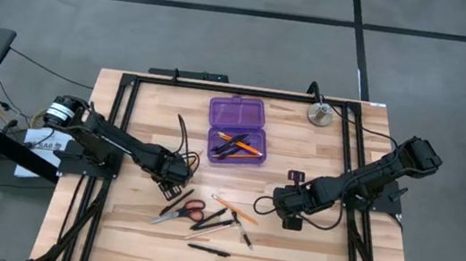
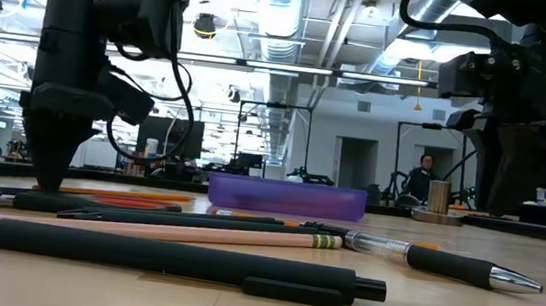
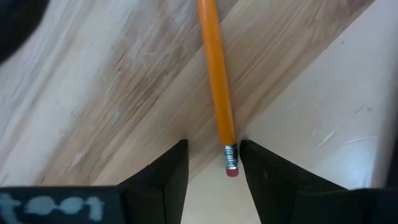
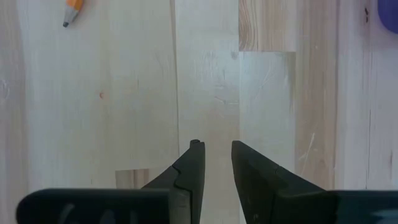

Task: Pick & place school supplies into a supply box
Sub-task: Put the yellow pencil into the purple supply box

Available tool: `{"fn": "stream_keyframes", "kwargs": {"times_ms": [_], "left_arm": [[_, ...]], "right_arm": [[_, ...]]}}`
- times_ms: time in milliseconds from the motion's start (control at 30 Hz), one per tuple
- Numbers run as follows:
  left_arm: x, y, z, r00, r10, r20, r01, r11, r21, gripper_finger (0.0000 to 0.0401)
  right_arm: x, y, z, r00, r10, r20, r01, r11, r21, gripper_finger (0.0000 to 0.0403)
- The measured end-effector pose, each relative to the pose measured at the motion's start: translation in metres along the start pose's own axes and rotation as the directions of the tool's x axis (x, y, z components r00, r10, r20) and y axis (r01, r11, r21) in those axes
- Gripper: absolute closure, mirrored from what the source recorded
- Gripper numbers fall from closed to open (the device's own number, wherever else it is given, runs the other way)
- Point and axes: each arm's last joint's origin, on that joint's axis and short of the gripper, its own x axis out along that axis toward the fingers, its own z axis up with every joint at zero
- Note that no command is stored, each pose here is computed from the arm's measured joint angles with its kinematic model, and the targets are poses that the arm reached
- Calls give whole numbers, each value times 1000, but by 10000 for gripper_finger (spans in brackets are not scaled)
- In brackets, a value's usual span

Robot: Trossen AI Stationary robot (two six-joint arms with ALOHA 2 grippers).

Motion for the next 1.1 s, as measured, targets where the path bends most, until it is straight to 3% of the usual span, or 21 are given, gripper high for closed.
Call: {"fn": "stream_keyframes", "kwargs": {"times_ms": [167,467,1100], "left_arm": [[0,-1,-1,1000,2,9,-1,999,-36,288],[0,-5,-4,999,3,42,1,996,-91,390],[1,-15,-16,957,122,263,-76,981,-180,398]], "right_arm": [[0,0,0,1000,0,1,0,1000,0,327],[0,0,1,1000,2,6,-2,1000,1,327],[0,0,1,1000,2,7,-2,1000,0,327]]}}
